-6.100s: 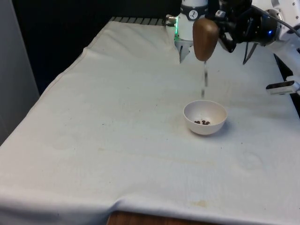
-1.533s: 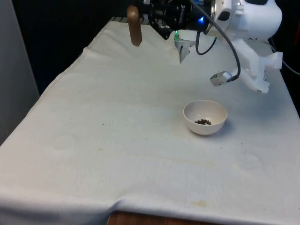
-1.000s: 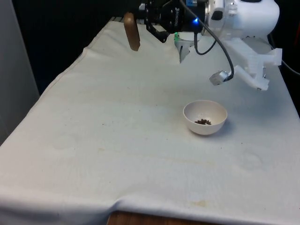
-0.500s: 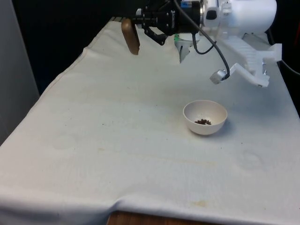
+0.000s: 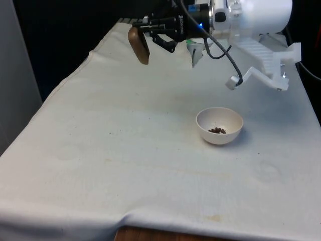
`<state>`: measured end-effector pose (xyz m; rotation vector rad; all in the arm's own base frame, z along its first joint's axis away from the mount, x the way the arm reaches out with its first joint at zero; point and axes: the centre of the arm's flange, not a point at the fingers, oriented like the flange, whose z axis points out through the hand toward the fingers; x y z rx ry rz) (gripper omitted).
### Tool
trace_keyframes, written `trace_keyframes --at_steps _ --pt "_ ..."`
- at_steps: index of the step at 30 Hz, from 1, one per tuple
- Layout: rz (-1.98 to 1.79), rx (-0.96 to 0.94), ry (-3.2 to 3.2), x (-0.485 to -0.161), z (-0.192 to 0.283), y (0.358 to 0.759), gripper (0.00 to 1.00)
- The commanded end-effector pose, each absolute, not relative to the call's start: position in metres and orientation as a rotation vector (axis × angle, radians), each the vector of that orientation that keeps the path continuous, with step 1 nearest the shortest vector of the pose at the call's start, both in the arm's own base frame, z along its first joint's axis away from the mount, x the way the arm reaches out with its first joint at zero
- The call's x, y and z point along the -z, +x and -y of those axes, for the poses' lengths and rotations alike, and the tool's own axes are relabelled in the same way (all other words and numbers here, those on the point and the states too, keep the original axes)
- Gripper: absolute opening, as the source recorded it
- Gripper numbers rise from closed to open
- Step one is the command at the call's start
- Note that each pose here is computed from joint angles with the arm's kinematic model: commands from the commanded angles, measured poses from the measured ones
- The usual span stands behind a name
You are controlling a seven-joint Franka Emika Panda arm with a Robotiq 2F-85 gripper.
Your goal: Pour the coffee beans from the cup into the bowl.
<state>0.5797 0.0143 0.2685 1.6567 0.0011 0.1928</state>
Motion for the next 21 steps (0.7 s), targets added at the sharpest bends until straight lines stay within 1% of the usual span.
trace_keyframes --at_steps 1,21 --pt "-0.002 -0.195 1.681 -0.268 -0.013 0.579 0.0" --pt "0.044 -0.164 1.797 -0.254 0.004 0.579 0.0"
